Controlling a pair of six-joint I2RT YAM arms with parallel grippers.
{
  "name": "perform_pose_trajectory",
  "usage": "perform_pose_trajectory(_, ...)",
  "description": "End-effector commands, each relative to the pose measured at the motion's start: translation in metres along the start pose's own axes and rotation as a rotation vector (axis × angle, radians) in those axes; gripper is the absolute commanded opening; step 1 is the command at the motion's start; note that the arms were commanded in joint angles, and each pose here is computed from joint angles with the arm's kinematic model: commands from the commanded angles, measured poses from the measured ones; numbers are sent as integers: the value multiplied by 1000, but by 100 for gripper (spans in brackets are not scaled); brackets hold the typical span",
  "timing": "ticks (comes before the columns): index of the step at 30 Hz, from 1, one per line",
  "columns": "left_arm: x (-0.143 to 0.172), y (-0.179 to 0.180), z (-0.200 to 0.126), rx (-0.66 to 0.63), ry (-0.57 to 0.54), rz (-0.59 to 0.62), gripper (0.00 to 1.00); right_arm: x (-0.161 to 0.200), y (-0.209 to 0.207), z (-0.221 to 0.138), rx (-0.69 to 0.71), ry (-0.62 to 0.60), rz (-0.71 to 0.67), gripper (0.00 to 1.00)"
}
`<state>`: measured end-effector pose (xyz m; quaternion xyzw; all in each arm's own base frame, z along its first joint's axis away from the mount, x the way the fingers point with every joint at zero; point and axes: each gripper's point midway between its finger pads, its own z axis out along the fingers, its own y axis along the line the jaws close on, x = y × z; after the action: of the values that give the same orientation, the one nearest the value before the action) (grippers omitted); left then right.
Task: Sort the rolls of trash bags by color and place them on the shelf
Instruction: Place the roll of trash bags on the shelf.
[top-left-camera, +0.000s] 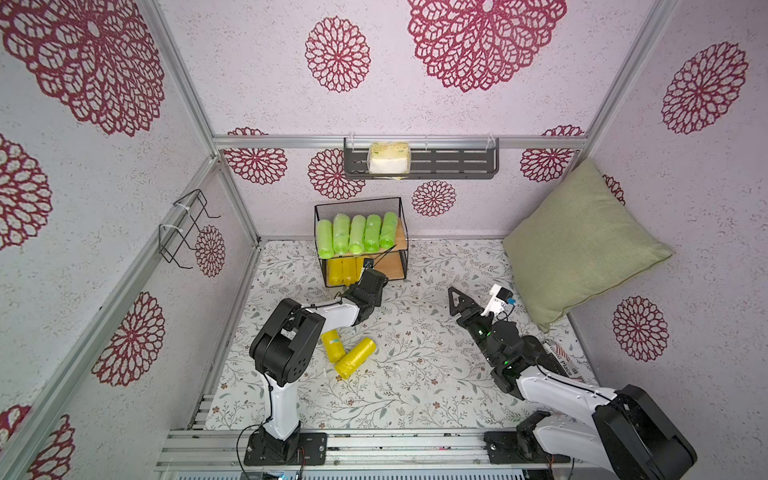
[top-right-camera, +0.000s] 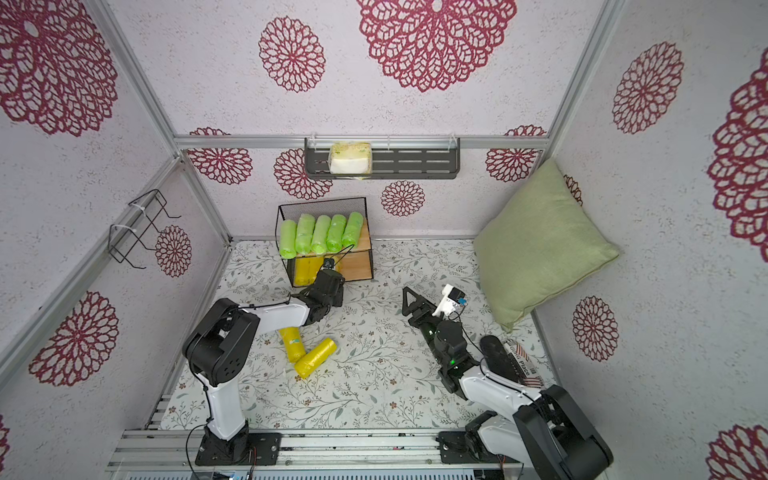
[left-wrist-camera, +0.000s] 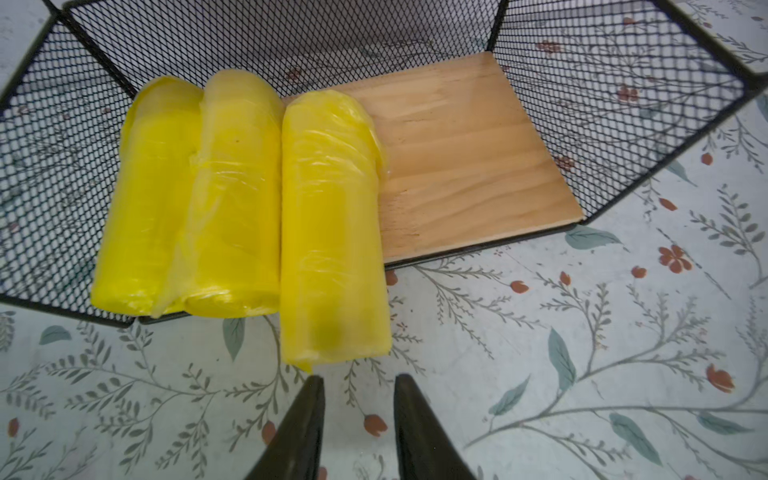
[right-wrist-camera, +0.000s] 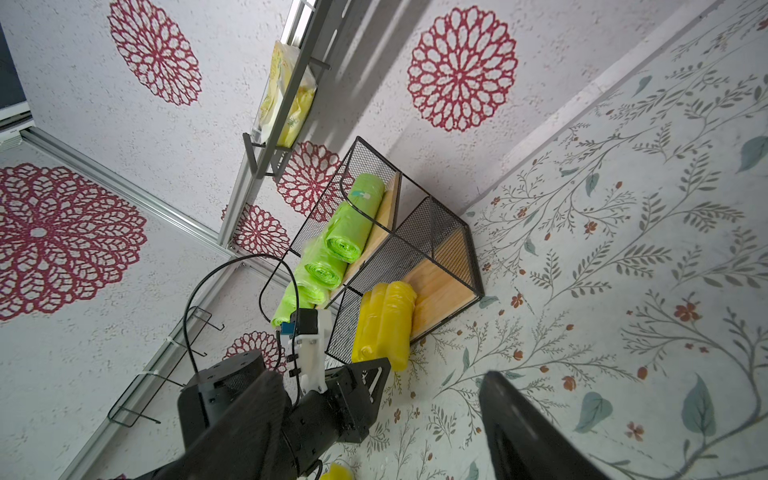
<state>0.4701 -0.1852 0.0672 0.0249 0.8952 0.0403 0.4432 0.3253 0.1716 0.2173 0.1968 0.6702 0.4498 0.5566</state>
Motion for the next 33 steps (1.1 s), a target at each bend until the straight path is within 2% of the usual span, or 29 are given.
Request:
perform_pose_trajectory(1,1,1,14,1,7,22,32,-1,2,0,-17,-3,-16,78)
perform_pose_trajectory(9,-11,4,32,-11,-9,4,32,4,1,4,-22,15,-10,78)
perform_pose_trajectory(20,-17,3,36,-23,-35,-33,44,9,-1,4,-20,32,-10,78)
perform_pose_trajectory(24,-18,-2,21,11,-43,-47,50,12,-1,4,-21,48,-28,78)
perform_pose_trajectory(28,-24,-14,-13,87,-56,-65,57,20,-1,3,-2,82,-91,78)
perform_pose_trajectory(33,-16,-22,-55,199,-18,-90,65,52,1,-2,41,229,-219,78)
